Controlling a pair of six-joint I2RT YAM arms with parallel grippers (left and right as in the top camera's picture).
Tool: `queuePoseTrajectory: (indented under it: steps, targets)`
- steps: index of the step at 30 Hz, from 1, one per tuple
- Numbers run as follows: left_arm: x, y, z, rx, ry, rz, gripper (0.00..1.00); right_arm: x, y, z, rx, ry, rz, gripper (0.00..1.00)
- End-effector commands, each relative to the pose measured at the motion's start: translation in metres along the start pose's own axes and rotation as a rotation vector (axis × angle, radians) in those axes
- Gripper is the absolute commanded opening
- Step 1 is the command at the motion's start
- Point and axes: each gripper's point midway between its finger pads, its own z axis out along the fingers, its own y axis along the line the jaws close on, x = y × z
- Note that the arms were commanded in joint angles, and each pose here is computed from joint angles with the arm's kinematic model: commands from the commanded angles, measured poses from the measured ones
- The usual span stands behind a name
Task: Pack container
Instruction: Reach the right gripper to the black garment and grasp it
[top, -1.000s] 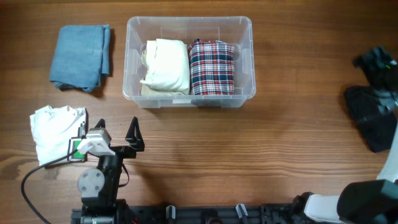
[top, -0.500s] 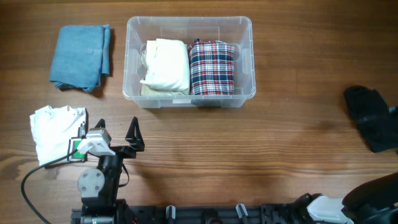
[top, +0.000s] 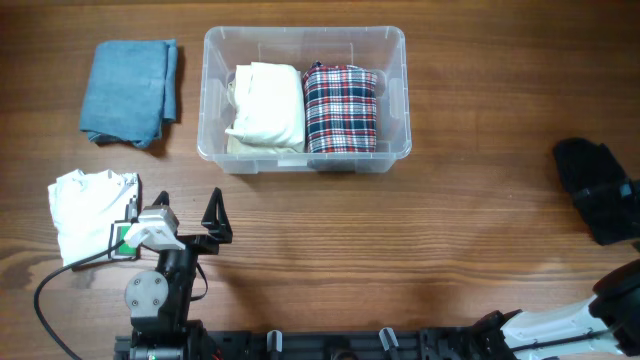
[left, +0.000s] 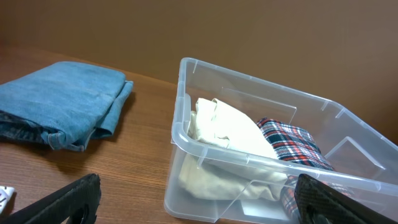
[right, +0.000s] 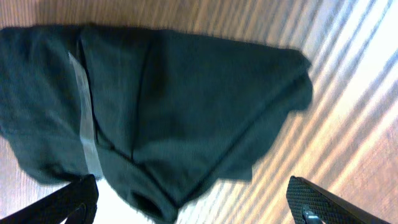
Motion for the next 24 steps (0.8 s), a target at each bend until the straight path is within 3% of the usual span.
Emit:
queuePoseTrajectory:
  steps: [1, 4, 6, 8, 11, 16, 24]
  targets:
    - [0.002, 0.002, 0.000, -0.005, -0.001, 0.019, 1.00, 0.002, 0.000, 0.018, -0.016, 0.039, -0.026, 0.95]
    - [0.002, 0.002, 0.000, -0.005, -0.001, 0.019, 1.00, 0.002, -0.002, 0.029, -0.012, 0.055, -0.022, 0.84]
    - [0.002, 0.002, 0.000, -0.005, -0.001, 0.019, 1.00, 0.001, -0.003, 0.034, -0.011, 0.058, -0.021, 0.68]
    - [0.002, 0.002, 0.000, -0.005, -0.001, 0.019, 1.00, -0.001, -0.003, 0.037, -0.011, 0.054, -0.022, 0.34]
    - [0.002, 0.002, 0.000, -0.005, -0.001, 0.019, 1.00, -0.003, -0.004, 0.039, -0.006, 0.045, -0.023, 0.06]
    - [0.002, 0.002, 0.000, -0.005, -0.001, 0.019, 1.00, -0.001, 0.005, 0.038, -0.056, 0.056, -0.023, 0.04]
    - [0.002, 0.002, 0.000, -0.005, -0.001, 0.019, 1.00, 0.004, 0.082, -0.005, -0.358, 0.016, -0.127, 0.04]
